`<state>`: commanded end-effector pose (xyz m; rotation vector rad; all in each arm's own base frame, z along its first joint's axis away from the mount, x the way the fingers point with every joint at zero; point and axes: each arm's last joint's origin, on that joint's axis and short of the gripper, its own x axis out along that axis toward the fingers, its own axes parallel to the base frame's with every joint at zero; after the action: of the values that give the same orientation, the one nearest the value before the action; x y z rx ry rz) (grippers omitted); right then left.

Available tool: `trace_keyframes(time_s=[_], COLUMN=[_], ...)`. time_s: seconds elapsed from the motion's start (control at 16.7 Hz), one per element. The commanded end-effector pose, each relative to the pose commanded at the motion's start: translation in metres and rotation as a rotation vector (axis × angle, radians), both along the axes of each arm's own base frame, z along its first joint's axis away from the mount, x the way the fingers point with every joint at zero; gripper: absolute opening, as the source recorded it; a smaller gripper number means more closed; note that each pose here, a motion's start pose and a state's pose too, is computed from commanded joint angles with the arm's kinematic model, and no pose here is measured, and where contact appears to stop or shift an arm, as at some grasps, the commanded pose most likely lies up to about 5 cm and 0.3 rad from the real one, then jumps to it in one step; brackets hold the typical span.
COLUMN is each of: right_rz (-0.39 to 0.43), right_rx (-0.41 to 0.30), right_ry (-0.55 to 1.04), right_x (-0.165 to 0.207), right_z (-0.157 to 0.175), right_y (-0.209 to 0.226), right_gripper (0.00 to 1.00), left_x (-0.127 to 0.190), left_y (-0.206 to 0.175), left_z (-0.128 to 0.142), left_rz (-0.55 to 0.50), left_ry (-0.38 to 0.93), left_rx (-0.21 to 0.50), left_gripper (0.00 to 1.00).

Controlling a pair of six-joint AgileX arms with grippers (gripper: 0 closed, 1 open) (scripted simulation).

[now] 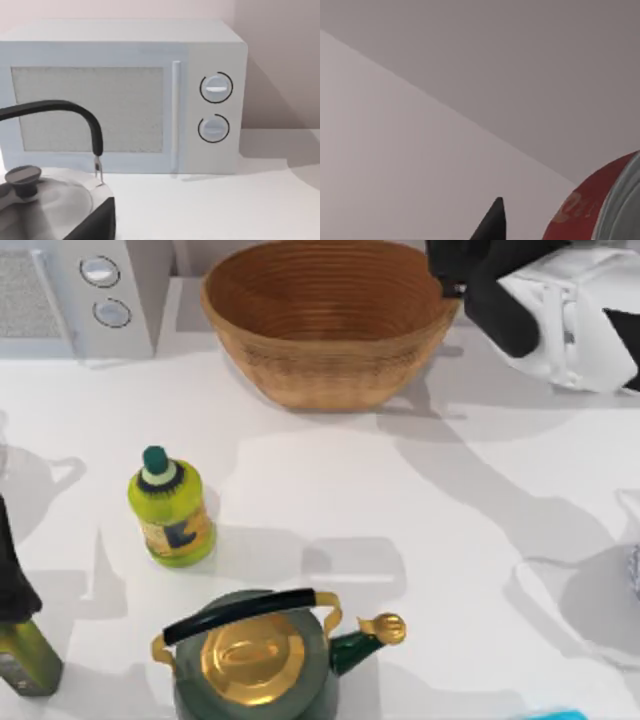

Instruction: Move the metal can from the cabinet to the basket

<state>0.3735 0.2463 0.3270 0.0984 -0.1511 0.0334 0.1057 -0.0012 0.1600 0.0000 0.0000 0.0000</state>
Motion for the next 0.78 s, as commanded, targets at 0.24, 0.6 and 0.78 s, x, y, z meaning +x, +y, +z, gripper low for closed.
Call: trace_keyframes(time_s=[0.24,0.6,0.78], right_rz=[-0.022,-0.032,-0.034], right_rx=[-0.061,-0.096,-0.104], right_ry=[0.088,0.127,0.139], right_x=[0.026,0.031,0.033], right_z=[-0.068,-0.098,-0.104], right_y=[0.054,0.073,0.071], right_gripper=[0.0,0.0,0.0], left_x=[0.0,0.0,0.0], left_y=[0.0,0.0,0.0], left_z=[0.0,0.0,0.0], left_rz=[0.0,0.0,0.0], left_ry=[0.0,0.0,0.0], left_rx=[0.0,0.0,0.0], left_gripper=[1.0,1.0,1.0])
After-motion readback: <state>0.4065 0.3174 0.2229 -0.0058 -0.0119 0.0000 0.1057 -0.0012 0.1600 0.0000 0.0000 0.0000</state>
